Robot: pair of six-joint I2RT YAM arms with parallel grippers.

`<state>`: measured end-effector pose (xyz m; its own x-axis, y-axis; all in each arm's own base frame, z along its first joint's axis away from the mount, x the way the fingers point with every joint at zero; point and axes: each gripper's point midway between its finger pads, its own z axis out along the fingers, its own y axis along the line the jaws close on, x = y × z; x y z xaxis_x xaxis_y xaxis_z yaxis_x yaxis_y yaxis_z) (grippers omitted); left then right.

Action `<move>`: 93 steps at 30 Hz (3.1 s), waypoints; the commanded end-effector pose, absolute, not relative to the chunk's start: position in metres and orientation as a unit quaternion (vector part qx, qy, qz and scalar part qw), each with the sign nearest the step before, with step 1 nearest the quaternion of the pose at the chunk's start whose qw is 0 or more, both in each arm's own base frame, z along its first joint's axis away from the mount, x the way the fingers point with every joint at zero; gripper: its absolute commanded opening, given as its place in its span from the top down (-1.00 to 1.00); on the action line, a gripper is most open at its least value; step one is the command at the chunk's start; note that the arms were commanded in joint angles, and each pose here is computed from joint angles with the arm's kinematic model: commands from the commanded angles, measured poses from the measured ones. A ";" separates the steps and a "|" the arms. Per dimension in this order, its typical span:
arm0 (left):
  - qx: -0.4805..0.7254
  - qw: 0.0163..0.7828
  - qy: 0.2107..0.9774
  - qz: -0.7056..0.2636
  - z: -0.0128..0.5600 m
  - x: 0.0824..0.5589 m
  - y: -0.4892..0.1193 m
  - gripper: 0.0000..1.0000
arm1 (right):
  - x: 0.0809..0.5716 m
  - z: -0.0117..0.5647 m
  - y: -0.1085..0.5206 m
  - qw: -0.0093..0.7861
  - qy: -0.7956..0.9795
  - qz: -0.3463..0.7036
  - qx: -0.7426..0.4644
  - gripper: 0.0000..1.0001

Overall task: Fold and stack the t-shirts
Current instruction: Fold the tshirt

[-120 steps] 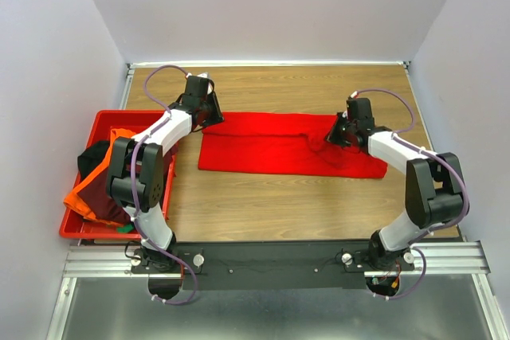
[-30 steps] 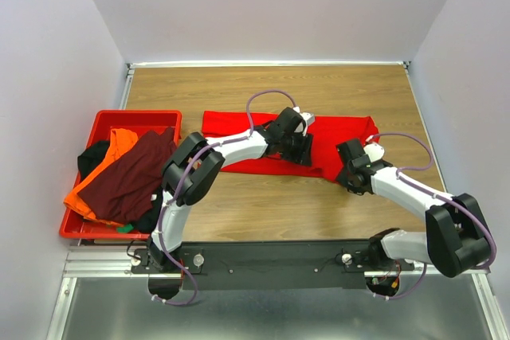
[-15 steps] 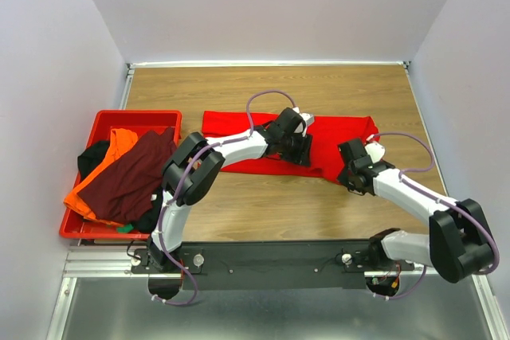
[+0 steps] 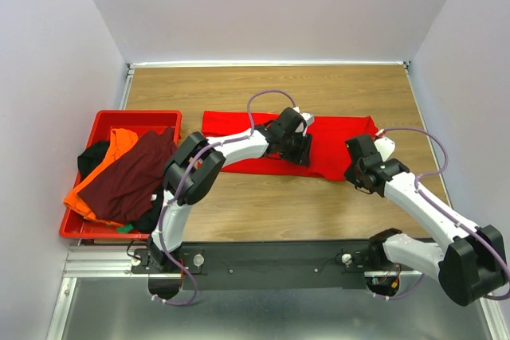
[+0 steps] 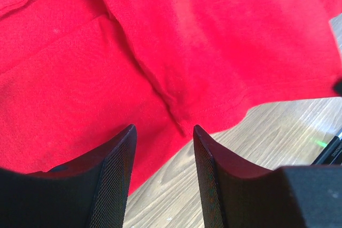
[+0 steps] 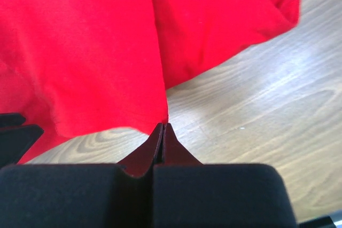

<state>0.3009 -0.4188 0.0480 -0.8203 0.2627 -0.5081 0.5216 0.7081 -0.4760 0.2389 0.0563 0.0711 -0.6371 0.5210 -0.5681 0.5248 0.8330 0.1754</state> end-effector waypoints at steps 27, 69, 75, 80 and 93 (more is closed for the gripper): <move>0.180 0.264 0.901 -0.295 0.092 0.340 -0.373 -0.06 | 0.339 0.075 0.097 0.304 0.927 -0.011 0.219 0.99; 0.144 0.273 0.909 -0.278 0.090 0.359 -0.334 -0.06 | 0.433 0.055 0.159 0.319 0.938 0.057 0.121 0.95; 0.157 0.271 0.902 -0.296 0.093 0.351 -0.345 -0.09 | 0.422 0.075 0.140 0.346 0.925 0.036 0.154 0.95; 0.158 0.264 0.904 -0.298 0.088 0.349 -0.347 -0.09 | 0.368 0.082 0.111 0.348 0.916 0.023 0.199 0.99; 0.164 0.256 0.905 -0.298 0.085 0.346 -0.348 -0.08 | 0.254 0.064 0.083 0.293 0.916 0.052 0.270 0.92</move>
